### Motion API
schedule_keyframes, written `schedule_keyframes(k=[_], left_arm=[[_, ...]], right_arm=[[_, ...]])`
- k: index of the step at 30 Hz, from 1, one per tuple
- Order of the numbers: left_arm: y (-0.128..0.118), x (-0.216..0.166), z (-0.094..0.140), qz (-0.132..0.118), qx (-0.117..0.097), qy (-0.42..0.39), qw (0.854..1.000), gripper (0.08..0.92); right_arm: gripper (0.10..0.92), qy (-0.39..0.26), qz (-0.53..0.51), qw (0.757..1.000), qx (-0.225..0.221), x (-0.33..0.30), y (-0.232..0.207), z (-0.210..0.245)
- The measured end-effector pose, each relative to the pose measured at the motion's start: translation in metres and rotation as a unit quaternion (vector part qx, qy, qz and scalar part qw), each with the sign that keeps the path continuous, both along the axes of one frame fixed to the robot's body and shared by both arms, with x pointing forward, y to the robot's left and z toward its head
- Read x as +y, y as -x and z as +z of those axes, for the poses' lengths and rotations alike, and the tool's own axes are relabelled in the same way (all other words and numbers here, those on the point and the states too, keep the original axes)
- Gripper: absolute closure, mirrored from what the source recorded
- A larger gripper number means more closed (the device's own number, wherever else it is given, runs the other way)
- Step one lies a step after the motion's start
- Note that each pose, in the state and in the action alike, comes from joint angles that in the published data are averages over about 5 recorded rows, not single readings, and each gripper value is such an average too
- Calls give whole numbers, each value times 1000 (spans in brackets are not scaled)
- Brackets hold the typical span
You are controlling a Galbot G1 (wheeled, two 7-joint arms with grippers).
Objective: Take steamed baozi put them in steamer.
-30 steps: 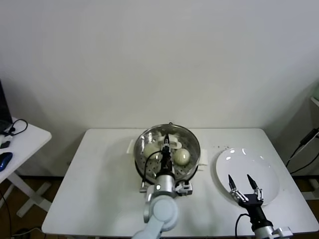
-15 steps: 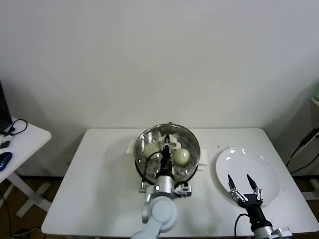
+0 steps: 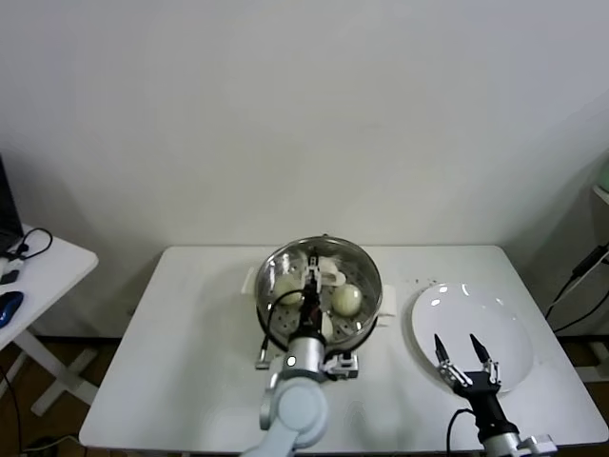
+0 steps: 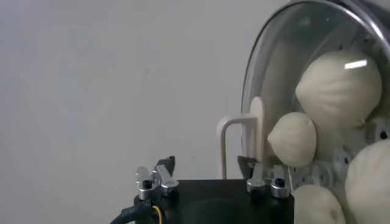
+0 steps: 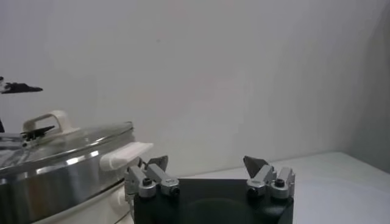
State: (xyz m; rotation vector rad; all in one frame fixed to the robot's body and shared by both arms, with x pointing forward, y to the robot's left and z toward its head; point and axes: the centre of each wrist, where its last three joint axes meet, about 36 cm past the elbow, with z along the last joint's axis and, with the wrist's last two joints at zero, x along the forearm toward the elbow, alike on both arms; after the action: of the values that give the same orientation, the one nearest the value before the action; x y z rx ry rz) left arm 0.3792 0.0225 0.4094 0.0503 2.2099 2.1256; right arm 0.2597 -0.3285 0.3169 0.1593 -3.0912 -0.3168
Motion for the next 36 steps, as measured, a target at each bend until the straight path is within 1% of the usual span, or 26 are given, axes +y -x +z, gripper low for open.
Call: schedule_keyframes(k=[4,7,26,32,36], left_arm=[[4,11,3,0,-4,1,1000,202],[7,19,7,0,-10,3,1000,180],[37,74,37,-6,-31,12,999,177],[46,102,43,-1,-37,14,999,177],[50,122,43,6,-37,36,999,177]], right_arm=[[200,-1,2,1000,1,1,0,-1],[200,-2,2,1000,1,2,1,-1],[200,-5,7,1000,3,6,1,-2],[200,-7,9,1000,3,8,0,-2],[200,-6,10,1000,4,9,0,-4]])
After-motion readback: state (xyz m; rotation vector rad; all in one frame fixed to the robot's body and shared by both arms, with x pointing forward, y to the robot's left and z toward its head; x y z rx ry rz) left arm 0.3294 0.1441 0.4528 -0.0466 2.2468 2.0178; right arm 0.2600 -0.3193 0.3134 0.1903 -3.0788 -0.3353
